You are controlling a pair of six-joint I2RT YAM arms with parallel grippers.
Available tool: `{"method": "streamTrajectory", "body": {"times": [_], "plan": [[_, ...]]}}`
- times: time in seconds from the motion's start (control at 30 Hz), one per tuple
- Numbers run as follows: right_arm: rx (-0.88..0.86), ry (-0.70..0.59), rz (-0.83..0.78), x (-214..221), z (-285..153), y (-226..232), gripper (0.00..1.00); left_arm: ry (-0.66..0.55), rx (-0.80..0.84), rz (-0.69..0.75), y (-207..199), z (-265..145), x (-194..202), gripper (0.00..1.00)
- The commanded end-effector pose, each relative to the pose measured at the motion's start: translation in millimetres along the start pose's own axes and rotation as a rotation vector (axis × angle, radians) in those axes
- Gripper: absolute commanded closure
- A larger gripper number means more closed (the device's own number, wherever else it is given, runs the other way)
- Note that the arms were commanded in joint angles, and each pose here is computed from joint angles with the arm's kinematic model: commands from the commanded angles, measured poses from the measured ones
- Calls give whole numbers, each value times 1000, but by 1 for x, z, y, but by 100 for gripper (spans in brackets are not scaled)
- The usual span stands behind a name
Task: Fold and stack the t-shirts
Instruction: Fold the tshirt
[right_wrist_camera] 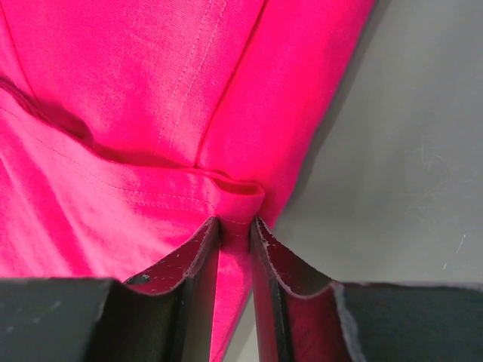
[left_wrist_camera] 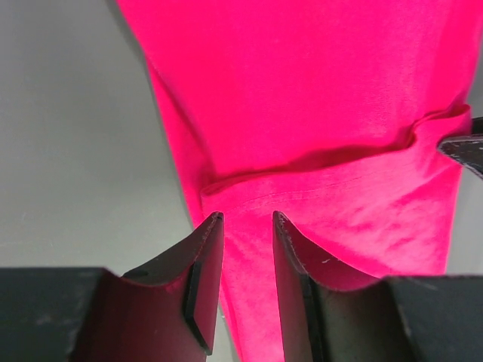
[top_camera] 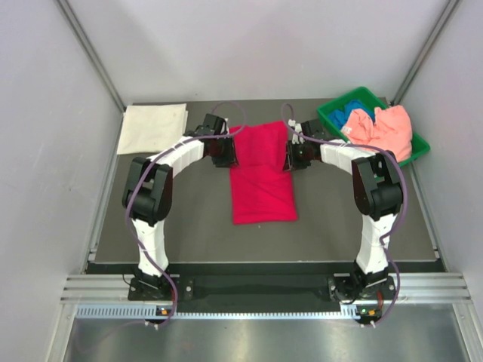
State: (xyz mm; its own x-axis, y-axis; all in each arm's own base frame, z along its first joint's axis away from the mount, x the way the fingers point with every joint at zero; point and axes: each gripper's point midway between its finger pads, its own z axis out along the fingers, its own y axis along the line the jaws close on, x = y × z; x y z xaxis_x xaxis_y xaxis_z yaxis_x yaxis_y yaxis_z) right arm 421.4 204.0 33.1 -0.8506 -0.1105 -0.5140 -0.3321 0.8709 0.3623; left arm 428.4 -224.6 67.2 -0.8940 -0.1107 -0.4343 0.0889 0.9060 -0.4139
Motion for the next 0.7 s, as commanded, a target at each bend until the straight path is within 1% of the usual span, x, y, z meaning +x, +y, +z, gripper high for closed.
{"method": "streamTrajectory", "body": {"times": [0.0,0.1,0.13,0.2,0.3,0.47,0.5,0.57,0.6,0.63,0.67], "plan": [[-18,-79,-21,-30,-11,5,76,19,-11,24,7,4,6,62],[-11,-84,-11,-31,-10,4,69,36,-31,32,12,6,10,60],[-9,-87,-11,-31,-11,3,68,42,-36,34,14,7,12,59],[-9,-99,-6,-34,-11,3,68,47,-36,33,16,7,13,57],[-10,-112,2,-37,-10,4,71,44,-15,38,13,9,15,55],[-11,-138,20,-40,-7,4,83,46,-14,39,16,15,18,55],[-10,-143,22,-41,-8,3,89,55,-20,36,19,18,20,57],[-7,-156,23,-42,-8,3,94,57,-18,35,18,19,19,60],[-5,-157,25,-41,-8,2,97,54,-18,34,18,19,19,65],[-4,-158,28,-41,-9,2,100,47,-16,33,17,18,17,79],[-2,-163,26,-42,-9,2,100,39,-20,33,17,16,14,87]]}}
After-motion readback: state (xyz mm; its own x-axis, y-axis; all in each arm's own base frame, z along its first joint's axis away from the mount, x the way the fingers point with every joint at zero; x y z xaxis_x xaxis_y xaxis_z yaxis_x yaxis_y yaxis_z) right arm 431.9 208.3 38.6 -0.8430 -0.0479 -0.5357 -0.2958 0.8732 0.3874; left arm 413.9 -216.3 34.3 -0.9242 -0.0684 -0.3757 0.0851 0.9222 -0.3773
